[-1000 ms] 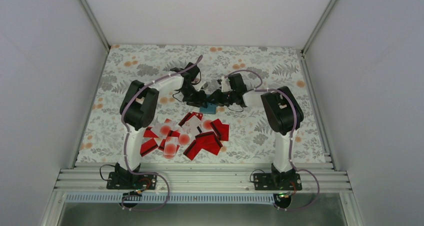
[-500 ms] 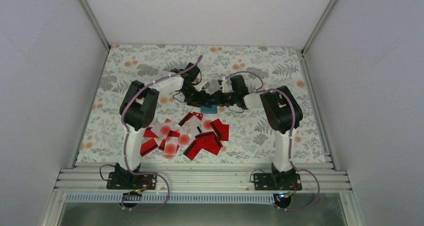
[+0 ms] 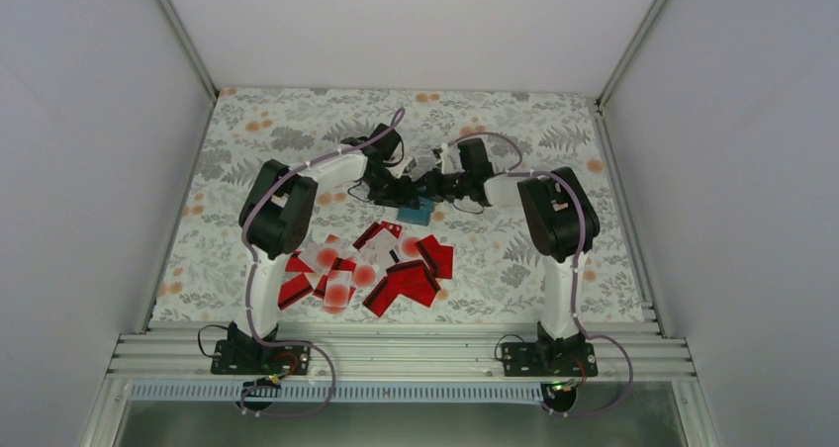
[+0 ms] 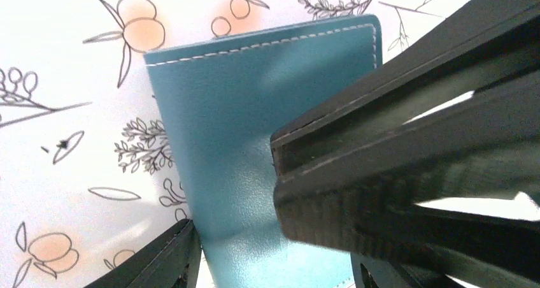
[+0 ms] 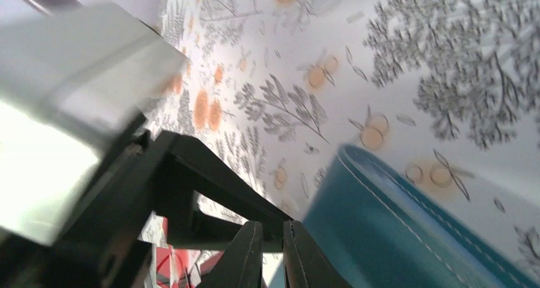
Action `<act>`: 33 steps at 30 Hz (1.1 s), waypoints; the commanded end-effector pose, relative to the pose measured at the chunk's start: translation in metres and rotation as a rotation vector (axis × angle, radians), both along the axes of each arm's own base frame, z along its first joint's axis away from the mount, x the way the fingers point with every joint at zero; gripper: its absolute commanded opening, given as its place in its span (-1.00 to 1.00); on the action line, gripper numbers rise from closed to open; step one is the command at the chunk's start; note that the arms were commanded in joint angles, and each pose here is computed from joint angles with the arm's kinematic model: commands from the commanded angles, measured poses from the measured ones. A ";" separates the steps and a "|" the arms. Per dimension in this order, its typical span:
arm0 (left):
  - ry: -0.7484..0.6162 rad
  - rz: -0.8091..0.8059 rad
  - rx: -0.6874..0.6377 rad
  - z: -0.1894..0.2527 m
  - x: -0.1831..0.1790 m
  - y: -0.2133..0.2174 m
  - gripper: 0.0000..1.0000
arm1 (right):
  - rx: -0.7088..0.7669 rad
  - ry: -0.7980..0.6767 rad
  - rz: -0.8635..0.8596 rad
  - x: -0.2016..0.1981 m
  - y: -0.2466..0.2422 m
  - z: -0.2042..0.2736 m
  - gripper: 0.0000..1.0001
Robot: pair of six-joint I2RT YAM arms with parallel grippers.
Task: Put the credit cards into the card holder
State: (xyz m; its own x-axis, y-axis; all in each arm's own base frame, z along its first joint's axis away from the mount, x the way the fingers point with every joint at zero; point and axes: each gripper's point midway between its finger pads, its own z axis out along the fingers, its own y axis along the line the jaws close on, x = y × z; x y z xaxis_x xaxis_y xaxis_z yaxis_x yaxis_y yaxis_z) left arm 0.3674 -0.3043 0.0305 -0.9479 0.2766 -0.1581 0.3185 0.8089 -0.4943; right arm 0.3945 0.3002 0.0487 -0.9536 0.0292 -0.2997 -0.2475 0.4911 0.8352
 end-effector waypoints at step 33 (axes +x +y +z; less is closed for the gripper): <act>-0.039 0.065 0.129 -0.039 0.021 0.008 -0.33 | -0.221 0.000 0.033 -0.047 -0.055 0.008 -0.75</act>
